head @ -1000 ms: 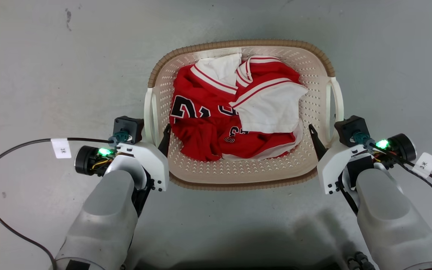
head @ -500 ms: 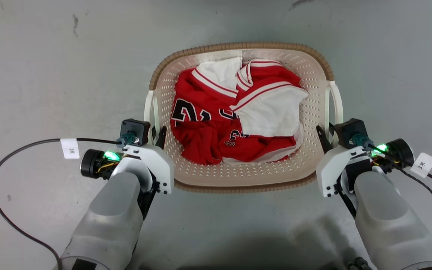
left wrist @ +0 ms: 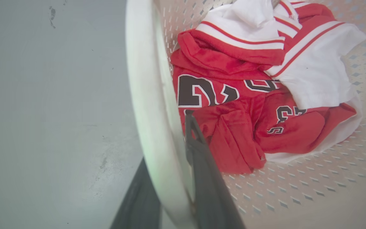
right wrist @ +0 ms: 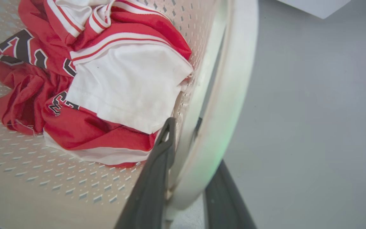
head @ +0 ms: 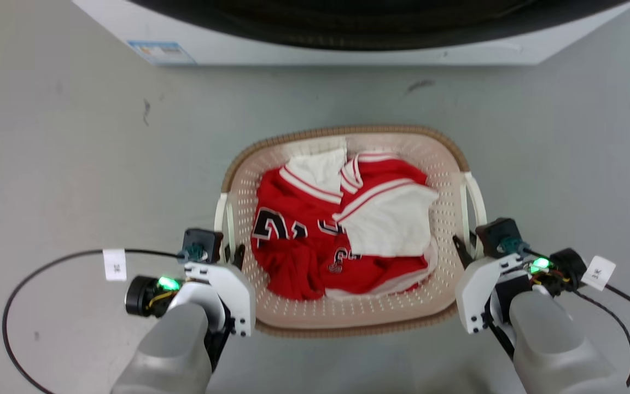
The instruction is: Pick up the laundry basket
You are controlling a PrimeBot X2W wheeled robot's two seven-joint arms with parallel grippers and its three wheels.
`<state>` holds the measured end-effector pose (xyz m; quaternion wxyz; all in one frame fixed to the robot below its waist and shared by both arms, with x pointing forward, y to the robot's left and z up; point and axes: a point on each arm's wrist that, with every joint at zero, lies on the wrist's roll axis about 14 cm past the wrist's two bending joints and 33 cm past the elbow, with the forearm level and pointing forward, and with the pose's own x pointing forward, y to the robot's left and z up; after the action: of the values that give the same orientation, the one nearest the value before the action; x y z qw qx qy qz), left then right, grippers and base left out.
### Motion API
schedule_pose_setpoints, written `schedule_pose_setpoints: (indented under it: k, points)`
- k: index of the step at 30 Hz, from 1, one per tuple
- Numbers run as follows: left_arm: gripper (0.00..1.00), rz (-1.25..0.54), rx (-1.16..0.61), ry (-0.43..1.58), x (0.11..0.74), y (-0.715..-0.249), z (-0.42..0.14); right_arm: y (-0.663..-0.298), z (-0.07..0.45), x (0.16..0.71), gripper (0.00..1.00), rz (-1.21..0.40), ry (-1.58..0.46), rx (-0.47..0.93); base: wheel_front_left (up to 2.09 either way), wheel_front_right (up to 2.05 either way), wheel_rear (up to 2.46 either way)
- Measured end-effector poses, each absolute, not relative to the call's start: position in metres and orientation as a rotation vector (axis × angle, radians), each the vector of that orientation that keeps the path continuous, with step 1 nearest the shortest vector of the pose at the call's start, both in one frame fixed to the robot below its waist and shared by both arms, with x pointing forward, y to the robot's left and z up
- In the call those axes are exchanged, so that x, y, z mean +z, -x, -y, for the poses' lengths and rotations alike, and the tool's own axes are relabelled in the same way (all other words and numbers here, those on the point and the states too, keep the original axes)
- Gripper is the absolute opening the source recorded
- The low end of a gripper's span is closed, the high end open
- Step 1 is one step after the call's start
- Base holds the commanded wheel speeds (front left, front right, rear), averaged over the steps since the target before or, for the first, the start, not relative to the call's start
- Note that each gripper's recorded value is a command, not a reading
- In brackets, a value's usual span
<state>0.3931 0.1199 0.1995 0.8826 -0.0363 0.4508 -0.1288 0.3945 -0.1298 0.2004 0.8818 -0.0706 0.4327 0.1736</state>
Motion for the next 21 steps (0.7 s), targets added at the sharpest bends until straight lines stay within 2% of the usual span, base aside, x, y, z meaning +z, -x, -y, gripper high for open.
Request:
schedule_pose_setpoints:
  k: [21]
  points:
    - [0.00,-0.902,-0.268,0.063,0.269,-0.353,-0.122,-0.363,0.120,0.274,0.00,-0.856,0.183,0.392,0.00,0.00,0.00]
